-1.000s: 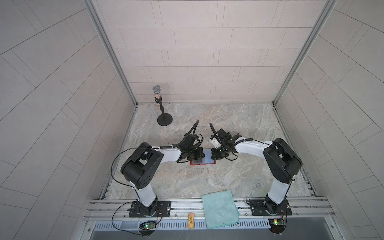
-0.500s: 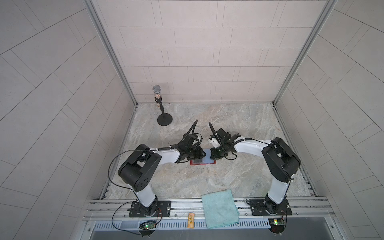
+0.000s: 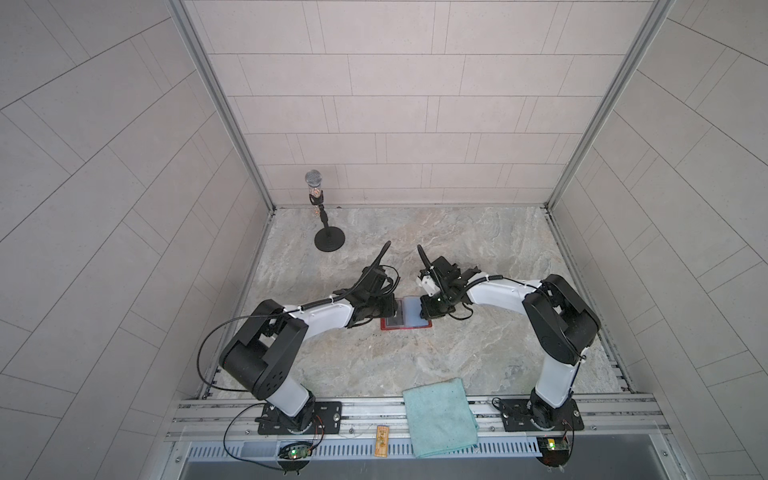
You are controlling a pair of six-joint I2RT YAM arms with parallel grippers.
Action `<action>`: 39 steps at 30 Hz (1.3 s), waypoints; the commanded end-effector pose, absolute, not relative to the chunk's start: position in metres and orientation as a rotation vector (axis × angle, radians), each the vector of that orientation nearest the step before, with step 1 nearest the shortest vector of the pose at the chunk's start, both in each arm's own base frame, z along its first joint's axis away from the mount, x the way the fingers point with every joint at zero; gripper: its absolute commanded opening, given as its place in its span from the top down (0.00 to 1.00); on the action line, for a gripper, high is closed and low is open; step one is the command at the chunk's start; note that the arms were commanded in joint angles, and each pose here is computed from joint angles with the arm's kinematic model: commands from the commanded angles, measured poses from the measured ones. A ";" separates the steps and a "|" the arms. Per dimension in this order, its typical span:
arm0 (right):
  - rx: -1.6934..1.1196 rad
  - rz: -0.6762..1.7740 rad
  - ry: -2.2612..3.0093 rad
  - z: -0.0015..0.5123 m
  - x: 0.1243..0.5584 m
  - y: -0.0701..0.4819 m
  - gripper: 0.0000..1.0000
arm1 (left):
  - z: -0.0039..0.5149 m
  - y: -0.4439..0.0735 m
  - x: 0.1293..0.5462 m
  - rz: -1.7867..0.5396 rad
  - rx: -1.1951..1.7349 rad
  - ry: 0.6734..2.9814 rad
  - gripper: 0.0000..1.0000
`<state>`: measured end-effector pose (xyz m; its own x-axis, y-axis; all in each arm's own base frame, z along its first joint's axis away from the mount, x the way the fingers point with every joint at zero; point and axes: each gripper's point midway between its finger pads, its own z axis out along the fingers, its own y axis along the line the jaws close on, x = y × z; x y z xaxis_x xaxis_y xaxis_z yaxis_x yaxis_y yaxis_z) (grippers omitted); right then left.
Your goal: Put the credit cards into the card holder
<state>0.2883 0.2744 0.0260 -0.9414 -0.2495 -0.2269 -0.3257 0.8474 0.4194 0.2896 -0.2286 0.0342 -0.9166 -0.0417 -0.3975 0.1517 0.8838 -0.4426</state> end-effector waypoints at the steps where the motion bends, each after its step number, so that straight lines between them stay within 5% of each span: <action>1: -0.456 0.606 2.940 0.004 0.278 0.265 1.00 | 0.023 -0.221 0.281 -0.620 0.117 2.687 0.74; 39: -0.552 0.984 2.806 0.040 0.277 0.330 0.81 | 0.007 -0.219 0.268 -0.627 0.156 2.743 0.79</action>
